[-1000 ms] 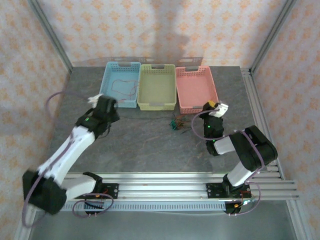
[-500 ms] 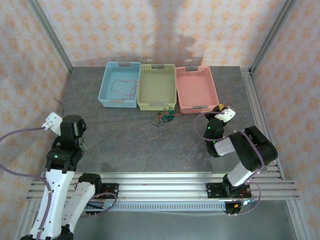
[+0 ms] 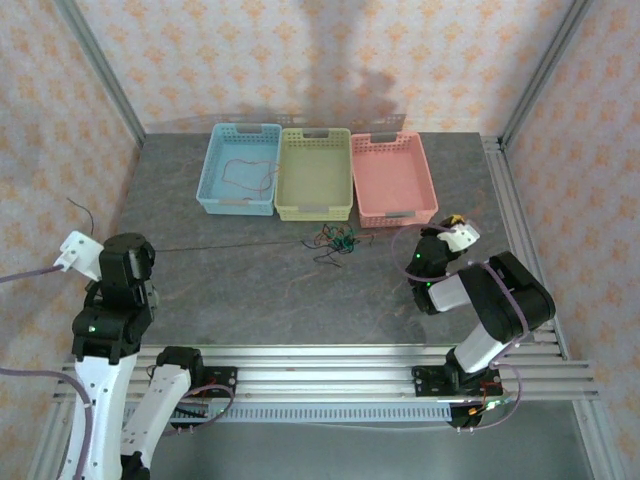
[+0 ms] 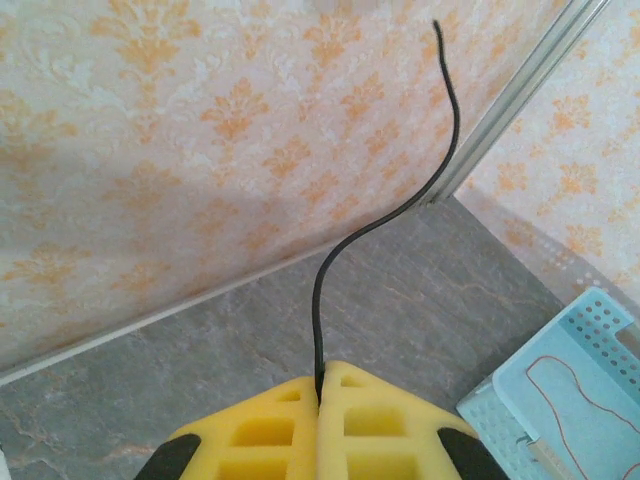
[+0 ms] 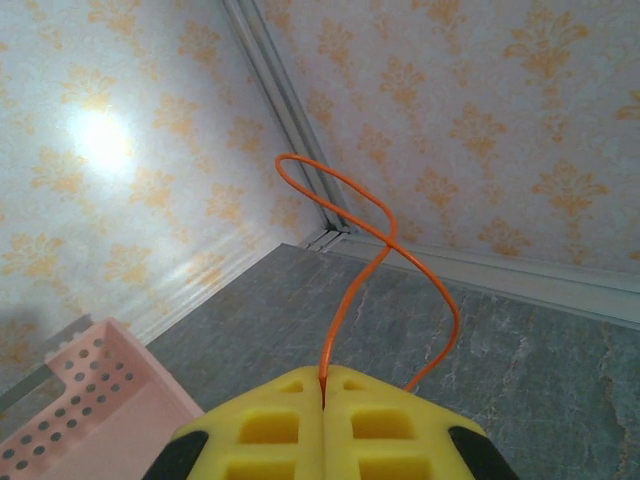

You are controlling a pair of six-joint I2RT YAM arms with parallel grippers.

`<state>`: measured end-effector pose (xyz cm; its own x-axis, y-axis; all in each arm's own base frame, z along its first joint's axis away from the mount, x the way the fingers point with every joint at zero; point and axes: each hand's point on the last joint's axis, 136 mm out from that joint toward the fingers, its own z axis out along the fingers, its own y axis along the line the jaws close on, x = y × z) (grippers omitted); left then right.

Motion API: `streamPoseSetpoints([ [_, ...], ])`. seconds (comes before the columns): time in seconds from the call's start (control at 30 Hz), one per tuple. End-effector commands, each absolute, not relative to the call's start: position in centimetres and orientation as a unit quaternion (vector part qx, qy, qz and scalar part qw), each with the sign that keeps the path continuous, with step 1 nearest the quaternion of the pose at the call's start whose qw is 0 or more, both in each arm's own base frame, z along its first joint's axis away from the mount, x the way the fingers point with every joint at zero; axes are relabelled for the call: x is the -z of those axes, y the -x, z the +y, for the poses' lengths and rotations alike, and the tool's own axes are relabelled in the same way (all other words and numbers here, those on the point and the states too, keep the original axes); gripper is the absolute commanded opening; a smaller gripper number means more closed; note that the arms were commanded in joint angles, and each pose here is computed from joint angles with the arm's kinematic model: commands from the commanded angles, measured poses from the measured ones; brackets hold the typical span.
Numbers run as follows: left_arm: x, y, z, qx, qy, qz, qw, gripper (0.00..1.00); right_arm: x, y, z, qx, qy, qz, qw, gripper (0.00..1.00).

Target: Untangle the cables

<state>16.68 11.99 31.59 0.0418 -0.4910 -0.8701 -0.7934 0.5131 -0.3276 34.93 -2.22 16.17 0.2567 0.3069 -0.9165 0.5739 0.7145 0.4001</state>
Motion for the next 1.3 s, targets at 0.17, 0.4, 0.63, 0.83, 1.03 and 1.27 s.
streamPoseSetpoints([
  [0.17, -36.7, -13.3, 13.7, -0.229, 0.458, 0.67, 0.538, 0.0, -17.0, -33.8, -3.9, 0.133, -0.392, 0.579, 0.703, 0.0],
  [0.4, -38.8, -12.5, 14.2, -0.278, 0.427, 0.679, 0.528, 0.0, -17.5, -33.3, -5.0, 0.167, -0.397, 0.573, 0.698, 0.0],
  [0.63, -38.5, -12.8, 14.7, -0.325, 0.404, 0.694, 0.5, 0.0, -17.6, -33.4, -5.1, 0.172, -0.392, 0.575, 0.697, 0.0],
  [0.83, -34.8, -16.8, 12.9, -0.266, 0.374, 0.755, 0.468, 0.0, -17.7, -33.7, -4.9, 0.168, -0.385, 0.579, 0.699, 0.0],
  [1.03, -29.0, -21.2, 8.7, -0.14, 0.337, 0.837, 0.407, 0.12, -17.5, -34.1, -4.4, 0.151, -0.376, 0.585, 0.703, 0.0],
  [1.27, -26.6, -22.6, 6.0, -0.074, 0.316, 0.867, 0.379, 0.63, -17.3, -34.6, -4.0, 0.139, -0.367, 0.591, 0.704, 0.0],
])
